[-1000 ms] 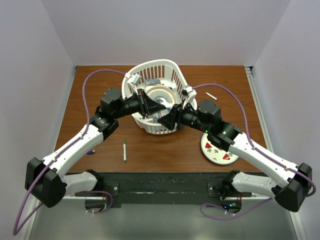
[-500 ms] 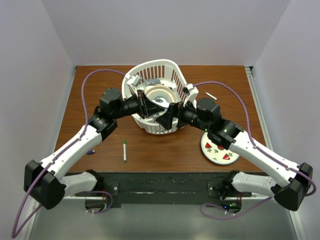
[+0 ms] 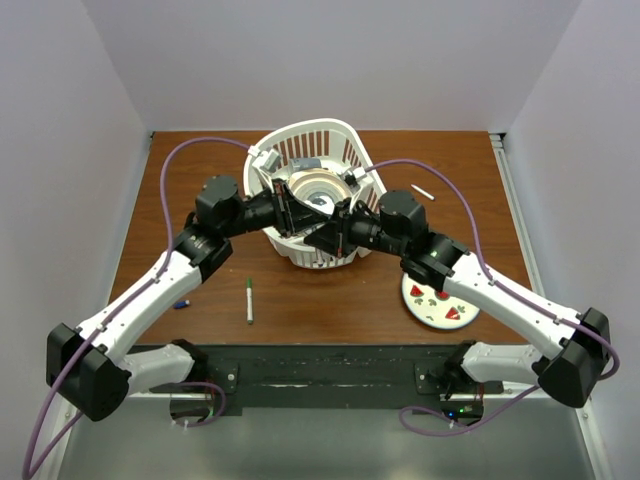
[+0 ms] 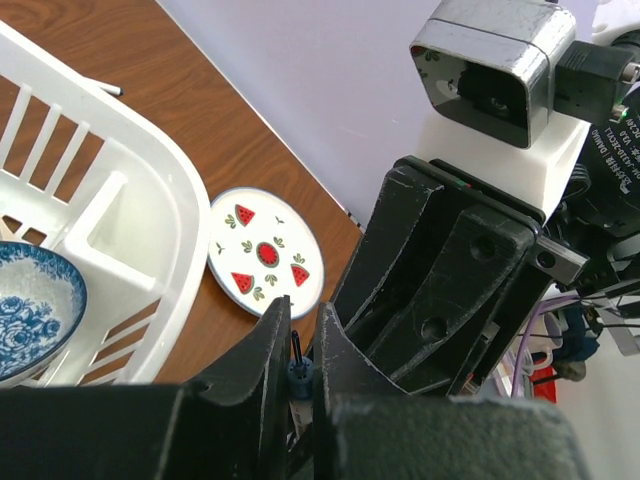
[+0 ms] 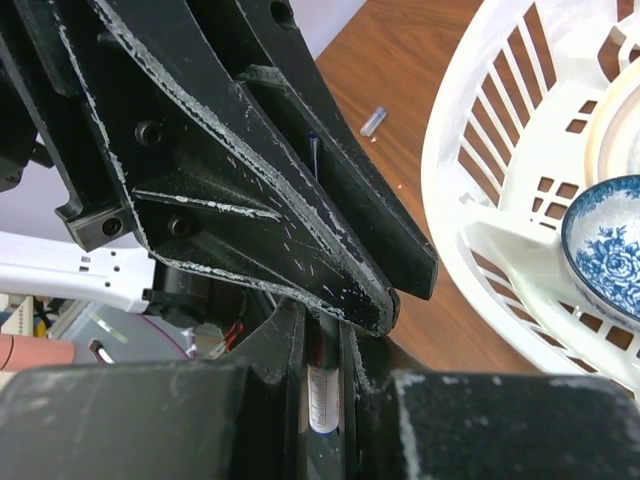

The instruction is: Insert the pens into the pen caps

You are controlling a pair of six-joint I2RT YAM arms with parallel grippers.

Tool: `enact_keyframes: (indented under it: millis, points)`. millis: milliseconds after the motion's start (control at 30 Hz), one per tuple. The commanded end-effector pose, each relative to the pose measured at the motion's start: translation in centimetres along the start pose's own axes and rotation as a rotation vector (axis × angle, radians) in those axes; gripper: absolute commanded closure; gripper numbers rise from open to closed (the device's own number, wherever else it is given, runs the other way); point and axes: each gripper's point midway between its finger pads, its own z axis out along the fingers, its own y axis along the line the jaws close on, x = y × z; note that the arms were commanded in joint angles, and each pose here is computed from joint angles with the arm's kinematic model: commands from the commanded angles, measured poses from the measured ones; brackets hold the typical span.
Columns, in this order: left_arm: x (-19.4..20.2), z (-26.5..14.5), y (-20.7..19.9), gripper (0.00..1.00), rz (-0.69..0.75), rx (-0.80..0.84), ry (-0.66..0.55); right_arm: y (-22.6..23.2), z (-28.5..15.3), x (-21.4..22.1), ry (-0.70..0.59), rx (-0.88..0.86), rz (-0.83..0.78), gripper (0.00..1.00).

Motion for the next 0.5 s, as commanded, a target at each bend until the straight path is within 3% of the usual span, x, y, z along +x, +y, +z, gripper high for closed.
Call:
enact_keyframes:
  millis: [0, 67, 100, 133, 267, 367, 467]
  points:
    - [-2.7, -0.7, -2.9, 0.98, 0.112, 0.059, -0.056, 0.9, -0.3, 0.0, -0.001, -0.058, 0.002, 1.0]
    - [-3.2, -1.0, -2.7, 0.73, 0.139, 0.027, -0.064, 1.0, -0.6, 0.0, -0.019, -0.06, 0.005, 1.0]
    - [-3.7, -1.3, -2.5, 0.42, 0.154, -0.006, -0.085, 0.8, -0.7, -0.1, -0.026, -0.051, 0.003, 1.0]
    - [-4.4, -1.5, -2.5, 0.32, 0.189, -0.031, -0.098, 0.7, -1.0, -0.2, -0.037, -0.044, 0.0, 1.0]
    - [-4.5, -3.2, 1.2, 0.21, 0.196, -0.289, -0.064, -0.2, -2.0, -0.4, -0.067, 0.018, -0.024, 1.0]
    - [-5.3, -6.6, 6.8, 0.13, 0.193, -0.623, -0.072, -0.9, -3.0, -0.3, -0.059, 0.07, -0.037, 1.0]
    - [-5.9, -13.1, 13.9, 0.11, 0.167, -1.032, -0.092, -0.4, -3.8, -0.3, -0.065, 0.05, -0.056, 1.0]
